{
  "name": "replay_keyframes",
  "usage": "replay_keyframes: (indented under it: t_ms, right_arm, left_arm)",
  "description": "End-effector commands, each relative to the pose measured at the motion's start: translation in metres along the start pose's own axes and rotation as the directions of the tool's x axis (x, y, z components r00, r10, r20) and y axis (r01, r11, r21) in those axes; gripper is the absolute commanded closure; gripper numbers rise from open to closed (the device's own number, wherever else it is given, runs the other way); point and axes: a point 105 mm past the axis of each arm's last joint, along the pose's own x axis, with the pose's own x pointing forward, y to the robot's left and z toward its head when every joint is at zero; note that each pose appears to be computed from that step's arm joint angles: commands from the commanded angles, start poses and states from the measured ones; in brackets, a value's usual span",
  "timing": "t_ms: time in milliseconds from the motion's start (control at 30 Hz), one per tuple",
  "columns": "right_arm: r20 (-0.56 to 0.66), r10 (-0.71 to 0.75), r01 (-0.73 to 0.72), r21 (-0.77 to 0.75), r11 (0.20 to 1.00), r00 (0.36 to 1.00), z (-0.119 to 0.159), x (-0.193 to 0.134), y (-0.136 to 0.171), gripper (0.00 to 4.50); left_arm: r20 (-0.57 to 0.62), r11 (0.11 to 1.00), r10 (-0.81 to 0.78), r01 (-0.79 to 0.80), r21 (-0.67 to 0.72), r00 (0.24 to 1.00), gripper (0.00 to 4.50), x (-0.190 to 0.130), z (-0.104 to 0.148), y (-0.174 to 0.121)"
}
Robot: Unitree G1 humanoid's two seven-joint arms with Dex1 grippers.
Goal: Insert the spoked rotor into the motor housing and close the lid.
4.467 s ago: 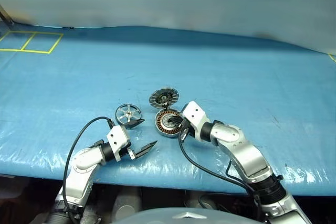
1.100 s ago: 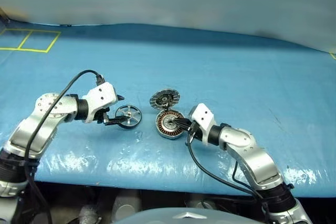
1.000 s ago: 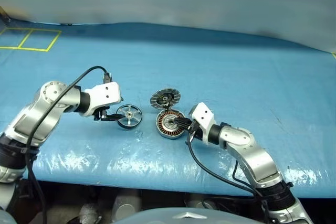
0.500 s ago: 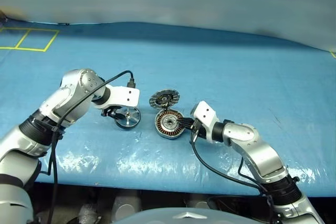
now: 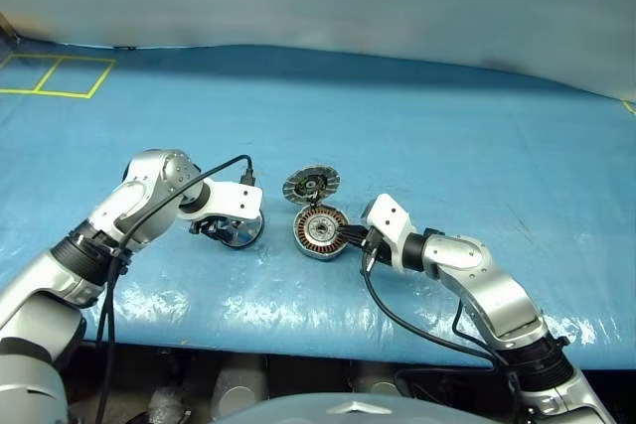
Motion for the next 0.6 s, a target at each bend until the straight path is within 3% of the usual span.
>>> replay_keyframes:
  t_ms: [33, 133, 367, 600]
  right_arm:
    - [0.025, -0.001, 0.001, -0.013, 1.000, 1.000, 0.006, -0.001, 0.001, 4.50]
    - [0.027, -0.005, 0.005, -0.012, 1.000, 1.000, 0.006, 0.000, 0.001, 4.50]
    - [0.038, -0.030, 0.030, -0.001, 1.000, 0.999, 0.006, -0.001, -0.002, 4.50]
    - [0.059, -0.066, 0.063, 0.050, 0.997, 0.996, 0.000, -0.004, -0.009, 4.50]
  left_arm:
    - [0.002, 1.000, 0.009, -0.009, 0.014, 1.000, 2.24, 0.002, 0.001, 0.002]
    - [0.003, 1.000, 0.029, -0.029, 0.003, 1.000, 2.86, 0.004, -0.001, 0.004]
    - [0.025, 0.998, 0.058, -0.059, 0.017, 0.998, 2.86, 0.003, -0.008, 0.000]
    - [0.172, 0.990, 0.140, -0.140, -0.010, 0.975, 2.86, -0.010, -0.008, -0.009]
